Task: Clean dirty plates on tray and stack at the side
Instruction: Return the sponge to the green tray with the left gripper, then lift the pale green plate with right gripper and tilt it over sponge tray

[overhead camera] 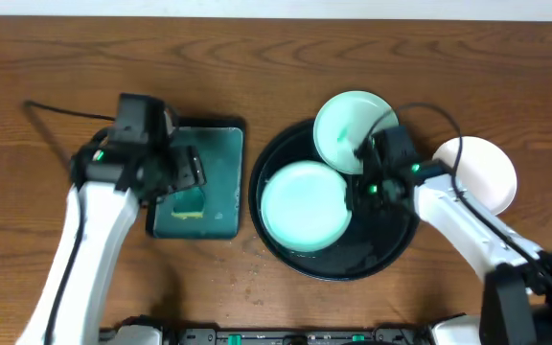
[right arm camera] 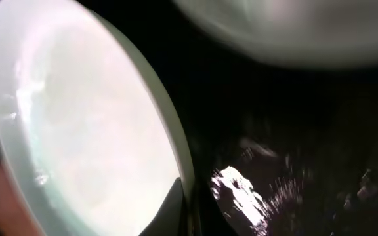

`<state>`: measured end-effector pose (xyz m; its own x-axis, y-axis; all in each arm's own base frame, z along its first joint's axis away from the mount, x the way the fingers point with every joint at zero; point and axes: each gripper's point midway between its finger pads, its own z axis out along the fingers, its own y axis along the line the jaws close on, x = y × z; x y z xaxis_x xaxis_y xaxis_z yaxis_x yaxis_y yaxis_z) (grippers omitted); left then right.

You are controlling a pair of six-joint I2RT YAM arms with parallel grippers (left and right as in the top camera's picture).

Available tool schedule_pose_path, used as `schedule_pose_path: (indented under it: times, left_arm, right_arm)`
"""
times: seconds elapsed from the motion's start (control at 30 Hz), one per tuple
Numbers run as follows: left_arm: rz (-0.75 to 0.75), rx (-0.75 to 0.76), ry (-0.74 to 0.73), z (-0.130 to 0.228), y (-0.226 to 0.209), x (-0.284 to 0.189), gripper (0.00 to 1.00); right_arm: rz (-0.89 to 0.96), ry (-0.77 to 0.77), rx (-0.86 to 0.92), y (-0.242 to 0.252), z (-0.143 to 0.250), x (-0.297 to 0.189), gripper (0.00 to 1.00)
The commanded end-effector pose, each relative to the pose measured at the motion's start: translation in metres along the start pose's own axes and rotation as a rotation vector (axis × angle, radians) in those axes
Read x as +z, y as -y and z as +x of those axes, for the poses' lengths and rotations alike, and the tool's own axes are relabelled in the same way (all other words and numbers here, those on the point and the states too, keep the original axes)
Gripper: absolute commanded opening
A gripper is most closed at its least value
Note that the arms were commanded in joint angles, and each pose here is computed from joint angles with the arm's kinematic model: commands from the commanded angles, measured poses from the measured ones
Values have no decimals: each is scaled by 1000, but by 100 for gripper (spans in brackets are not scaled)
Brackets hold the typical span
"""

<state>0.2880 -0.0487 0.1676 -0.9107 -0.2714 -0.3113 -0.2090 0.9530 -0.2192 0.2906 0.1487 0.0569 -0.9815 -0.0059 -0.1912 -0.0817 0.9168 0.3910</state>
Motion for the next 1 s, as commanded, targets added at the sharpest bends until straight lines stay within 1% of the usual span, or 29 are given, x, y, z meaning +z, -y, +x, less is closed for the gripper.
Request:
schedule_pose_path:
  times: [0.0, 0.1, 0.2, 0.3, 0.43, 0.57, 0.67, 0.8, 0.97]
  left_arm:
    - [34, 9, 78, -4, 4, -25, 80]
    - [53, 14, 127, -4, 5, -39, 80]
    - [64, 17, 153, -4, 6, -47, 80]
    - [65, 18, 157, -4, 6, -48, 80]
    - [65, 18, 155, -4, 6, -48, 80]
    - [64, 17, 155, -4, 6, -47, 80]
    - [64, 17, 154, -4, 6, -47, 81]
    - [64, 17, 154, -4, 6, -47, 81]
    - [64, 17, 154, -4, 6, -47, 81]
  right_arm:
    - [-67, 172, -76, -41, -52, -55, 1]
    - [-63, 264, -125, -63, -80, -82, 1]
    - [-67, 371, -193, -88, -103, -95, 1]
    - [-125, 464, -284, -128, -119, -92, 1]
    - [-157, 537, -378, -174, -126, -68, 1]
    - [-31, 627, -457, -193, -134, -30, 1]
    - [86, 713, -547, -200, -142, -18, 1]
    - [151, 808, -671, -224, -139, -33, 1]
    - [244, 916, -768, -244, -131, -72, 1]
